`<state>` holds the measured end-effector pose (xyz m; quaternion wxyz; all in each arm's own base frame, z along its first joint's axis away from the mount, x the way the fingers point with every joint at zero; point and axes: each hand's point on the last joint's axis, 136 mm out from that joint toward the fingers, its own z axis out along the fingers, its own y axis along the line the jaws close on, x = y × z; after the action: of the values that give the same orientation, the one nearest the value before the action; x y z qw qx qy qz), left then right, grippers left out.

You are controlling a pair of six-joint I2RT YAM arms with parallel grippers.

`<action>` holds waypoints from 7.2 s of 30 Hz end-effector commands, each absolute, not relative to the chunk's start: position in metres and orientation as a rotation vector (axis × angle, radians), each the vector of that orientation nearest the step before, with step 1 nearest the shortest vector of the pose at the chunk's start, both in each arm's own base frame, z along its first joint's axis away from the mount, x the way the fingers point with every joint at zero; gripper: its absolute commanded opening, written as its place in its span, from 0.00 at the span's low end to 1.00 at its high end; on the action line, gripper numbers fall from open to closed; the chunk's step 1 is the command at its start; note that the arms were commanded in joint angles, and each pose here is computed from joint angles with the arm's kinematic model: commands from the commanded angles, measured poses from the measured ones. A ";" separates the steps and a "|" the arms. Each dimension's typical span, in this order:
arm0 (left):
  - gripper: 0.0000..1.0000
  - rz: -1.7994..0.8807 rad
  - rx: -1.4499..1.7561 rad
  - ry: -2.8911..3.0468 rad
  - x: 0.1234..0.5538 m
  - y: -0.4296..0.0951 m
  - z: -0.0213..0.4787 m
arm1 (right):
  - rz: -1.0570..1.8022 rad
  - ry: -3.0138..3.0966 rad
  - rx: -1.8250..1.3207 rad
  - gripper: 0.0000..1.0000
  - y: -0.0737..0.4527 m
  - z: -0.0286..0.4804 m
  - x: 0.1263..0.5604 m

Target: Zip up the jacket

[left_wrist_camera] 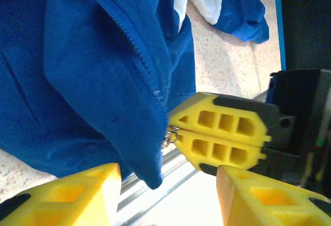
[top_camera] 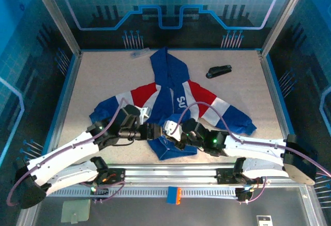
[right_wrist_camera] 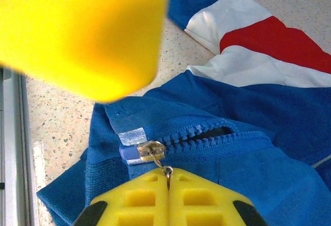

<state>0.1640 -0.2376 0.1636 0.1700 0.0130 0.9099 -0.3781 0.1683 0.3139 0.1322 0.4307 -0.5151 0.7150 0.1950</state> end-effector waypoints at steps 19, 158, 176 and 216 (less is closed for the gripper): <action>0.33 -1.139 -0.079 2.453 0.173 -0.251 0.141 | 0.524 1.798 -1.266 0.00 0.317 0.131 0.173; 0.00 -0.909 0.033 2.810 0.111 -0.194 0.112 | 0.378 2.172 -1.134 0.00 0.320 0.138 0.290; 0.00 -0.919 0.005 2.797 0.110 -0.192 0.114 | 0.359 2.180 -1.109 0.00 0.317 0.136 0.314; 0.00 -0.905 0.016 2.811 0.110 -0.191 0.118 | 0.335 2.225 -1.037 0.00 0.312 0.122 0.368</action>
<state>0.1210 -0.1971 0.1225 0.1236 0.0026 0.9400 -0.3179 0.3417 0.3172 0.1110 0.2984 -0.4110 0.8498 0.1411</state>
